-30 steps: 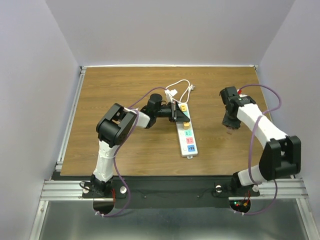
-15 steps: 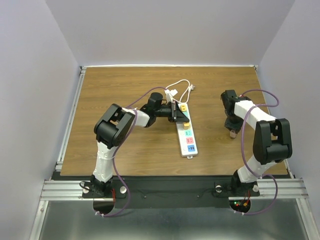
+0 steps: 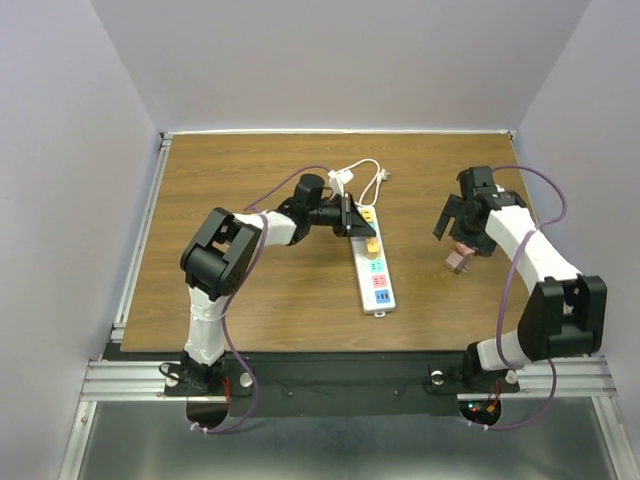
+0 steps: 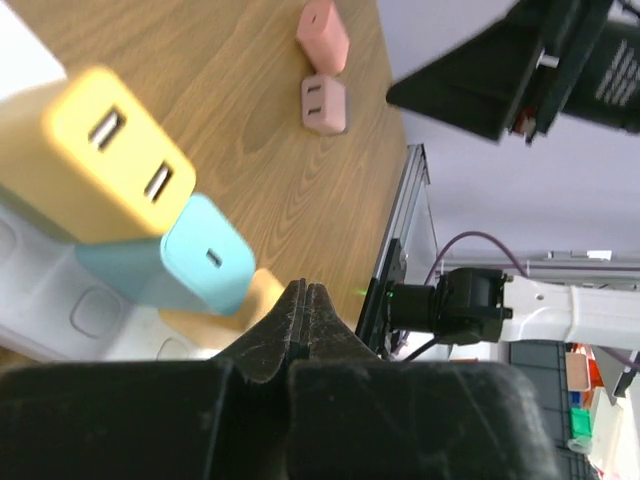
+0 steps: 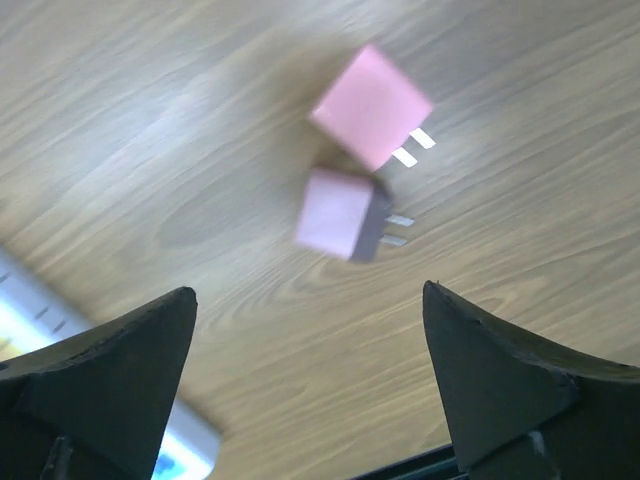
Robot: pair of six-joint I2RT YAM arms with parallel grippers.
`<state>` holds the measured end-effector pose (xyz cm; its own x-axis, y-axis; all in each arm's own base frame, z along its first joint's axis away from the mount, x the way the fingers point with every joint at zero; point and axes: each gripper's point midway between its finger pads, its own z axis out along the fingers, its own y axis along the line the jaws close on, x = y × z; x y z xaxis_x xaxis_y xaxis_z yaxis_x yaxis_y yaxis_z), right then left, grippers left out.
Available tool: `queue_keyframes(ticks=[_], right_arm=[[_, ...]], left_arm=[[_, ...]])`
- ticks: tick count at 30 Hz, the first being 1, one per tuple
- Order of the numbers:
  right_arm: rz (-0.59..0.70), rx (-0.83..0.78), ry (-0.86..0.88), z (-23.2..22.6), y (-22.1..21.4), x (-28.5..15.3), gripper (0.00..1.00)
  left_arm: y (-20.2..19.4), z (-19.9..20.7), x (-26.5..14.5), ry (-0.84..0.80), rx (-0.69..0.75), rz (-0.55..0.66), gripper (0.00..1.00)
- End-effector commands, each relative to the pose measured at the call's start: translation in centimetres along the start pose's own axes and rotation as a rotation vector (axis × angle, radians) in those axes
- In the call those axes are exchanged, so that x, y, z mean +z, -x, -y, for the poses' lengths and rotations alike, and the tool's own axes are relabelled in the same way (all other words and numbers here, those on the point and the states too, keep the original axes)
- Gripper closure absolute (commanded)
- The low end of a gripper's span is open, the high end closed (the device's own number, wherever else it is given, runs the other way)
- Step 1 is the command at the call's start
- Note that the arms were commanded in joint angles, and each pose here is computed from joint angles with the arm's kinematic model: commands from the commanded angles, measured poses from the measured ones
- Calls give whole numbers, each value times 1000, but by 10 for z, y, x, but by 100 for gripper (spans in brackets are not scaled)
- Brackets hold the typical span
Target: Pull the plug off the socket
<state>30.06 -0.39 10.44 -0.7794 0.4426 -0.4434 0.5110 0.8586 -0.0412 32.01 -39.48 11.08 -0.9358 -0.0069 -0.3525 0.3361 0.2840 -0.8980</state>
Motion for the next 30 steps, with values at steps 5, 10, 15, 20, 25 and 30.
queue_keyframes(ticks=[5,10,15,20,25,30], right_arm=[[25,-87,355,-47,-5,-58,0],[-10,-181,448,-80,-25,-69,0],[-18,-253,492,-114,-35,-71,0],[-28,-313,530,-147,-43,-70,0],[-58,-375,558,-166,-55,-62,0],[-74,-442,591,-180,-65,-57,0]], left_arm=[[58,17,-19,-62,73,63,100],[62,4,-12,-53,56,58,100],[67,9,-5,-63,58,57,100],[72,17,5,-78,56,57,100],[69,22,15,-86,61,48,100],[49,6,29,-63,36,8,100]])
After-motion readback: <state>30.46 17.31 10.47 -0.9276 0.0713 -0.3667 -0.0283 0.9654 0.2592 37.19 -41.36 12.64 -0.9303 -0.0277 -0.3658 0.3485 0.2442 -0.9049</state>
